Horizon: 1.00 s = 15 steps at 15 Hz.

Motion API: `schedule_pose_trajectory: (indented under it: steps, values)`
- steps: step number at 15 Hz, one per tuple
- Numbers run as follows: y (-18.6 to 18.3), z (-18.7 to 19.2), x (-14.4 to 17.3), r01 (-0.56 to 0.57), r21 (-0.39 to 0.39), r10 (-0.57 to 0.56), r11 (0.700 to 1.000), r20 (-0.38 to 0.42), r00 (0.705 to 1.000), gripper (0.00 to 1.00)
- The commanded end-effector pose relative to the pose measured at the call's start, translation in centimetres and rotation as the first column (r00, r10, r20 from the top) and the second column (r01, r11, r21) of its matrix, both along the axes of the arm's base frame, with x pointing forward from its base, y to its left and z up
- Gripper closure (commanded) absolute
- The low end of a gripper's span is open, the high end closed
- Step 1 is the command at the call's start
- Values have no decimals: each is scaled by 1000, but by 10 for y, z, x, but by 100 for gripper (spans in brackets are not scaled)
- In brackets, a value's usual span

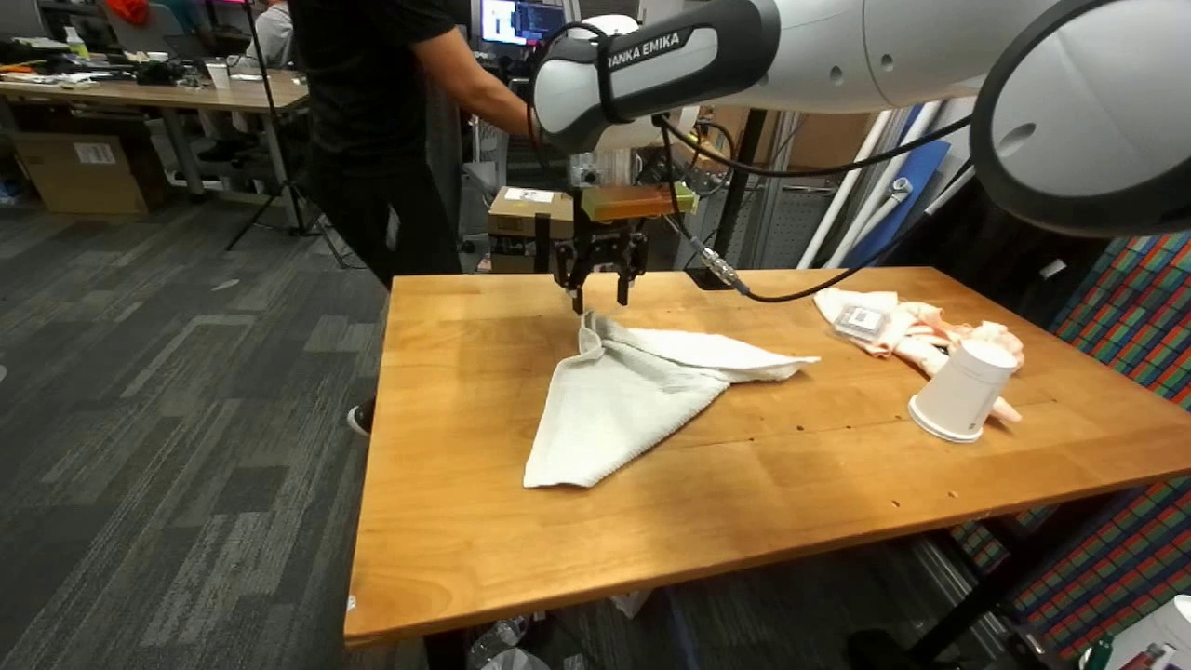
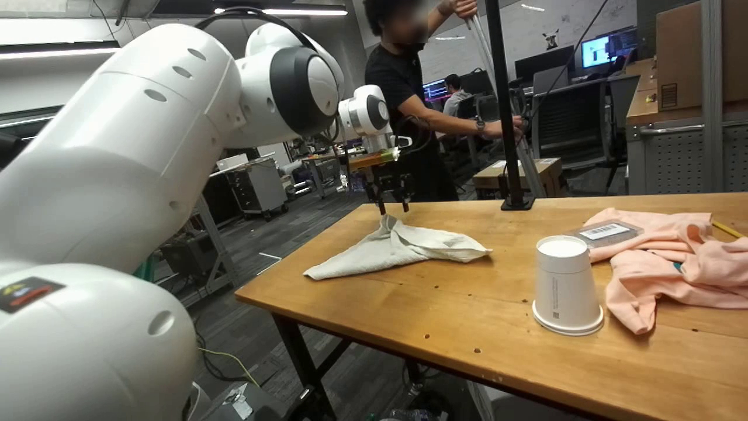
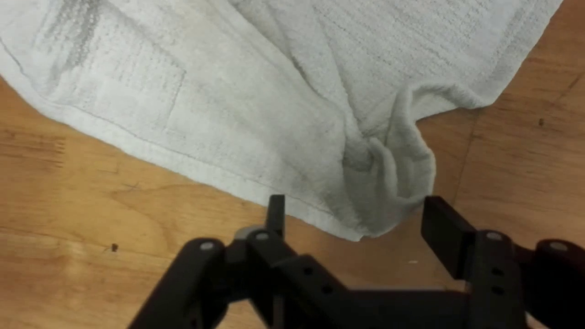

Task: Fold the cloth on the table

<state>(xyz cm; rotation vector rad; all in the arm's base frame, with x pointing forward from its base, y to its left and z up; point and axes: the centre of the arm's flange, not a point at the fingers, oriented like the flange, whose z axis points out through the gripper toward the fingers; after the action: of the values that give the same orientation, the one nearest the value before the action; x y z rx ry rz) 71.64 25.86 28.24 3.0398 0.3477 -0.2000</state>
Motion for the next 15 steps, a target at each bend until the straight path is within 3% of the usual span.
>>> schedule_pose_trajectory:
  steps: [1,7,15]
  values:
    - [-46,12,-52,78,13,-79,997,39,996,0]
    - [-95,-2,-79,176,5,-176,984,46,983,0]
    - [-139,-24,-121,226,-38,-224,973,64,973,0]
